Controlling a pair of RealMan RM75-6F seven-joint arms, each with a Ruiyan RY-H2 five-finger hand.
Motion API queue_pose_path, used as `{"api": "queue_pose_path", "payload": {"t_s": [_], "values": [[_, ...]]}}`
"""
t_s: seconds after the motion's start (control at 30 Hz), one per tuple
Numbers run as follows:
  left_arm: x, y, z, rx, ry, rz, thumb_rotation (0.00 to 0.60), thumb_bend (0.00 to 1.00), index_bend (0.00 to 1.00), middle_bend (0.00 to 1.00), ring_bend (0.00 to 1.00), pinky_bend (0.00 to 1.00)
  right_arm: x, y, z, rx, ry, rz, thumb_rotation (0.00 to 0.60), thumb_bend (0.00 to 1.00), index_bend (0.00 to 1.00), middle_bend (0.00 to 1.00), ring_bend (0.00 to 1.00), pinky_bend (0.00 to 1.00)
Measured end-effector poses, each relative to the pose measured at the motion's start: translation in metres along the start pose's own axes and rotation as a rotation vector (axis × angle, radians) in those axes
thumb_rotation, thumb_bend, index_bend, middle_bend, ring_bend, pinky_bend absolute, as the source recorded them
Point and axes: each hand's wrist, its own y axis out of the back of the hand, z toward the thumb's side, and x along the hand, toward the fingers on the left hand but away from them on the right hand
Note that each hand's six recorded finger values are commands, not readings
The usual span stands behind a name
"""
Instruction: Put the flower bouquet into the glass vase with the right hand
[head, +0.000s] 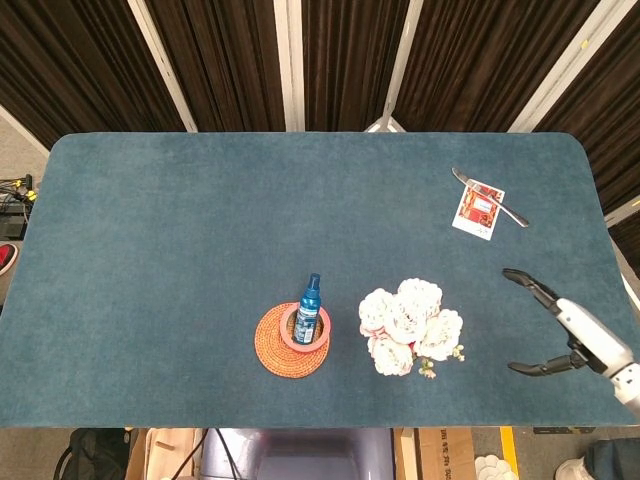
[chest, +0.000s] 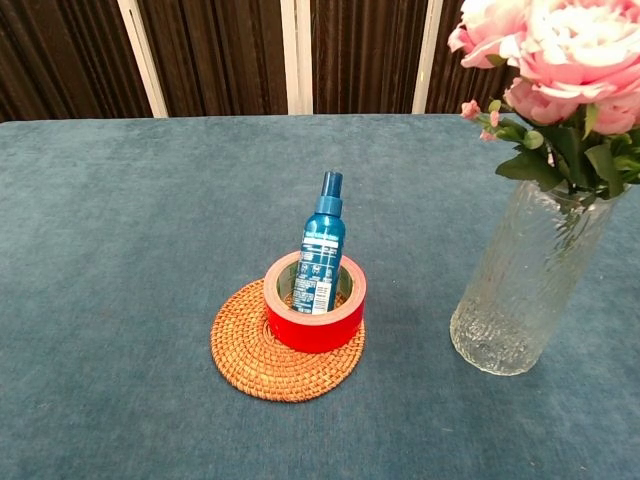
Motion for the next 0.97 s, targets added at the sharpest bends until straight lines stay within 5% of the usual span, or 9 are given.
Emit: {"api": "queue_pose_path", "payload": {"t_s": [0.23,0.47,0.6,0.97], "values": [[0.000,0.002,-0.002,-0.010,-0.005,-0.003,0.600,0.22,0.14,0.00,0.00,0.05,0.026,-0.012,-0.012,0.378,-0.024,-0.201,0.600,0.04,0.05,0.03,0.01,0.00],[0.001,0.002,-0.002,-0.014,-0.011,-0.002,0.600,0.22,0.14,0.00,0.00,0.05,0.043,-0.053,-0.025,0.644,-0.097,-0.390,0.600,0.04,0.05,0.03,0.01,0.00],[0.002,0.002,-0.003,-0.016,-0.008,-0.003,0.600,0.22,0.14,0.00,0.00,0.05,0.048,-0.072,-0.031,0.688,-0.153,-0.469,0.600,0.04,0.05,0.03,0.01,0.00],[0.004,0.000,-0.006,-0.014,0.002,-0.016,0.600,0.22,0.14,0.00,0.00,0.05,0.050,-0.072,-0.038,0.698,-0.203,-0.510,0.600,0.04,0.05,0.03,0.01,0.00]]}}
